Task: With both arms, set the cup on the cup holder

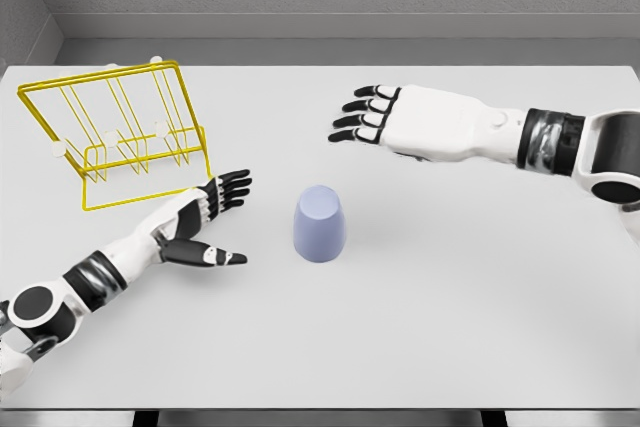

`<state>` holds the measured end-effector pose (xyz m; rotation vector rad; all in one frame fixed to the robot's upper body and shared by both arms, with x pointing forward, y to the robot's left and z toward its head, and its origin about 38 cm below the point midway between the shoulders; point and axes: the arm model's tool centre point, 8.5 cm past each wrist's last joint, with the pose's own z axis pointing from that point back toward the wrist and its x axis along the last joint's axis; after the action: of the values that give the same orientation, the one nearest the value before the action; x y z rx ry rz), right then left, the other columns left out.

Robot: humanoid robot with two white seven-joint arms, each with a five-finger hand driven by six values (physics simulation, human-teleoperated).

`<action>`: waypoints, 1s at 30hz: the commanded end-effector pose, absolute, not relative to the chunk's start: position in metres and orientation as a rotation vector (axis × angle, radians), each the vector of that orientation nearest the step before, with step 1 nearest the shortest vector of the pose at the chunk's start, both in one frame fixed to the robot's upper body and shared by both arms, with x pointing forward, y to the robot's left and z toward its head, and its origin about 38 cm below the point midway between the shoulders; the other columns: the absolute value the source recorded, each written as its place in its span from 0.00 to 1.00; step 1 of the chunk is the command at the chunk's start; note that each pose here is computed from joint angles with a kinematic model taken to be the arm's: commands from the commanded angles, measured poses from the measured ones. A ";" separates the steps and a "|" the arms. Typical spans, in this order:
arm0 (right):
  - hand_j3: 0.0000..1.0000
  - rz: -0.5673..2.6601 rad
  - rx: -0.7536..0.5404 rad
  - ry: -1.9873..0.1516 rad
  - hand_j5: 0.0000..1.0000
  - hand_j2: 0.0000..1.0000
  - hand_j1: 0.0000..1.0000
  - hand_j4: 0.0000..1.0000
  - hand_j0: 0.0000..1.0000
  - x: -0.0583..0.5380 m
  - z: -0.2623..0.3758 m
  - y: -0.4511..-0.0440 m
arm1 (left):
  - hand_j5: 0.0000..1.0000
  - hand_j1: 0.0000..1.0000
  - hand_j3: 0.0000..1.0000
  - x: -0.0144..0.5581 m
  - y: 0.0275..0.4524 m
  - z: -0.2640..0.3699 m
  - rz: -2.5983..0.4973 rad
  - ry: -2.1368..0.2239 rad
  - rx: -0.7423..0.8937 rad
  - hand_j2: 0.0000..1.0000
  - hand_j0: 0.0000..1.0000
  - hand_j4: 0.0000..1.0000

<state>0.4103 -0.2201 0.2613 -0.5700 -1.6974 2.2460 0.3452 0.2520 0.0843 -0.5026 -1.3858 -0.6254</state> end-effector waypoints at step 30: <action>1.00 1.411 -0.330 -1.715 1.00 1.00 1.00 1.00 1.00 0.380 0.203 -0.393 | 1.00 1.00 1.00 0.367 0.181 0.083 -0.597 -1.348 -0.610 1.00 1.00 1.00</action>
<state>0.3802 -0.3931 0.2017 -0.3333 -1.7093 1.4200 0.3675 0.1836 0.0855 -0.6057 -1.3527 -0.6027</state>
